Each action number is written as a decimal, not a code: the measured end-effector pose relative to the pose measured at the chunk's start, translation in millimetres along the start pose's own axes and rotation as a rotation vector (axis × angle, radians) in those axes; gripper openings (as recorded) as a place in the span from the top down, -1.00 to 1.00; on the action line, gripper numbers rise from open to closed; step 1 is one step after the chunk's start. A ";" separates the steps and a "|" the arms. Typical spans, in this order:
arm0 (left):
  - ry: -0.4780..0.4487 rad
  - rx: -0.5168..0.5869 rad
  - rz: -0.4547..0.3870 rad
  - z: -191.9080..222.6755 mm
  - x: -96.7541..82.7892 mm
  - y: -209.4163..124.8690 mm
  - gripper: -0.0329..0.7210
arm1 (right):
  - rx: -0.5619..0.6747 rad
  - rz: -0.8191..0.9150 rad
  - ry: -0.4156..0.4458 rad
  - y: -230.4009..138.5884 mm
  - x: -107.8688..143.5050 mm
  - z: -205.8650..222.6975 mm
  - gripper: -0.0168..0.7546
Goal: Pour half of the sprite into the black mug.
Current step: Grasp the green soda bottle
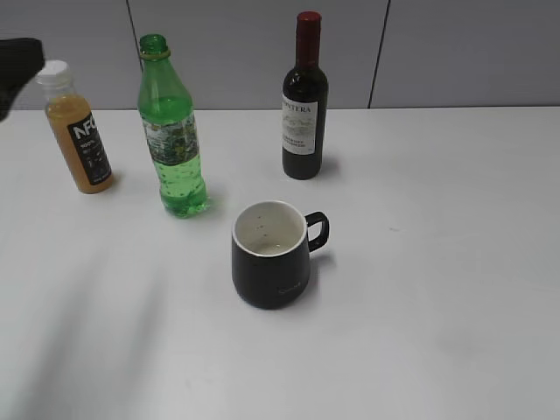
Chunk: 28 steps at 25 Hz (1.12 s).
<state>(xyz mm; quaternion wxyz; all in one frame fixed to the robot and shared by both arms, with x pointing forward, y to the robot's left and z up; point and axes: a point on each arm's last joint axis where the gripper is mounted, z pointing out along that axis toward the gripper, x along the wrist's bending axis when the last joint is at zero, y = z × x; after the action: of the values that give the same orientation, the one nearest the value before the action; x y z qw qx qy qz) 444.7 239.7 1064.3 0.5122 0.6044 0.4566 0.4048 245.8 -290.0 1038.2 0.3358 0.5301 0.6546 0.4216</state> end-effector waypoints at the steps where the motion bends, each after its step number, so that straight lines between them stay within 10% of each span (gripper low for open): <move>1: -0.004 -0.005 -0.008 8.0 -1.8 -3.7 -0.75 | 0.000 0.000 0.000 0.0 0.0 0.0 -0.57; 28: -0.118 0.091 -0.030 114.4 -22.3 -126.7 -0.93 | 0.000 0.000 0.000 0.0 0.0 0.0 -0.57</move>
<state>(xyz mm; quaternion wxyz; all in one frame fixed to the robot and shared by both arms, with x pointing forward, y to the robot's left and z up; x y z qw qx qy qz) 531.1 197.0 921.6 0.5160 0.6430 0.4526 0.3397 245.8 -290.0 1038.2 0.3358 0.5301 0.6546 0.4216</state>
